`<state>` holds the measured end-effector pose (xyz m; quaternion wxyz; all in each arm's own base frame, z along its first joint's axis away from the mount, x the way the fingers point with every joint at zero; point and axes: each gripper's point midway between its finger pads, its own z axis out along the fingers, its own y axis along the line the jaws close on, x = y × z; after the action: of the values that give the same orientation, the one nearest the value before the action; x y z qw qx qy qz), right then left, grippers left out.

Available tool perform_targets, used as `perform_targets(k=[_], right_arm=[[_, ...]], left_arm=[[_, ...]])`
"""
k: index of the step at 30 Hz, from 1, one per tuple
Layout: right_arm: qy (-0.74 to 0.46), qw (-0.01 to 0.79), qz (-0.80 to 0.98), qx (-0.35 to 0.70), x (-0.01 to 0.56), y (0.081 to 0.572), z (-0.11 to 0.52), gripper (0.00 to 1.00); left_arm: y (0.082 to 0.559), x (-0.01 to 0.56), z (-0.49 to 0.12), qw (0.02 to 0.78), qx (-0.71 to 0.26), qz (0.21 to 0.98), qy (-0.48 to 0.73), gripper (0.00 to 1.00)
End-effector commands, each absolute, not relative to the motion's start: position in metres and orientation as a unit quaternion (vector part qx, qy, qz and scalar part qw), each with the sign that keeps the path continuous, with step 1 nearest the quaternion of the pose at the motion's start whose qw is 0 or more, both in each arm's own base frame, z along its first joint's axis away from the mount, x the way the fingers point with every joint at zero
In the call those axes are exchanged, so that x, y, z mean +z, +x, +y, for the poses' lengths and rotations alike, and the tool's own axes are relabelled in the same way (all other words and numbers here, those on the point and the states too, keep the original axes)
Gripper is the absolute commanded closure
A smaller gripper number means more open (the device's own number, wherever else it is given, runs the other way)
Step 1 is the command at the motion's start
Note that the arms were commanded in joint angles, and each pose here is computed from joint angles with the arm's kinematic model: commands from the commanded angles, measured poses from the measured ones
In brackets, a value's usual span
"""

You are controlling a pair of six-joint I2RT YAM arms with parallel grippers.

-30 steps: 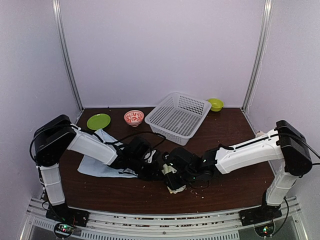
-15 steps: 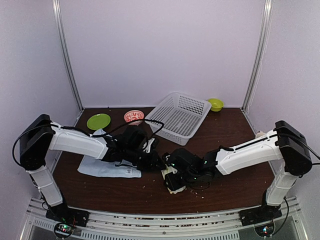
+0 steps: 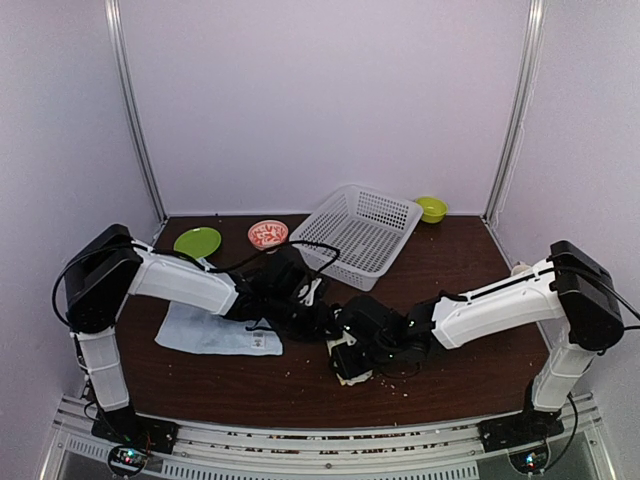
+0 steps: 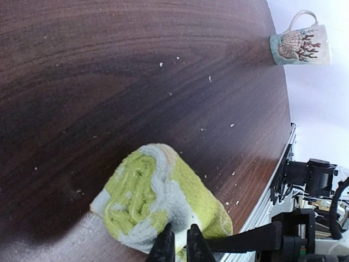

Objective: Roll the towels
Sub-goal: Roll the towel at the center of the board.

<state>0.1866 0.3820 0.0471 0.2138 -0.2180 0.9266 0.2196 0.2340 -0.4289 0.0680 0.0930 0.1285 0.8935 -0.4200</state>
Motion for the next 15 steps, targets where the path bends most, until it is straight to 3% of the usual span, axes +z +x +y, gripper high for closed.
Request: perform_targets(k=[1,15], right_arm=[[-0.229,0.196,0.931,0.205,0.033,0.180,0.371,0.64],[-0.244,0.218,0.917,0.228,0.060,0.178,0.369,0.54]], left_arm=[[0.244,0.065,-0.440,0.095,-0.442,0.883,0.128,0.91],[0.246,0.024,-0.437,0.064,-0.432,0.894,0.102,1.00]])
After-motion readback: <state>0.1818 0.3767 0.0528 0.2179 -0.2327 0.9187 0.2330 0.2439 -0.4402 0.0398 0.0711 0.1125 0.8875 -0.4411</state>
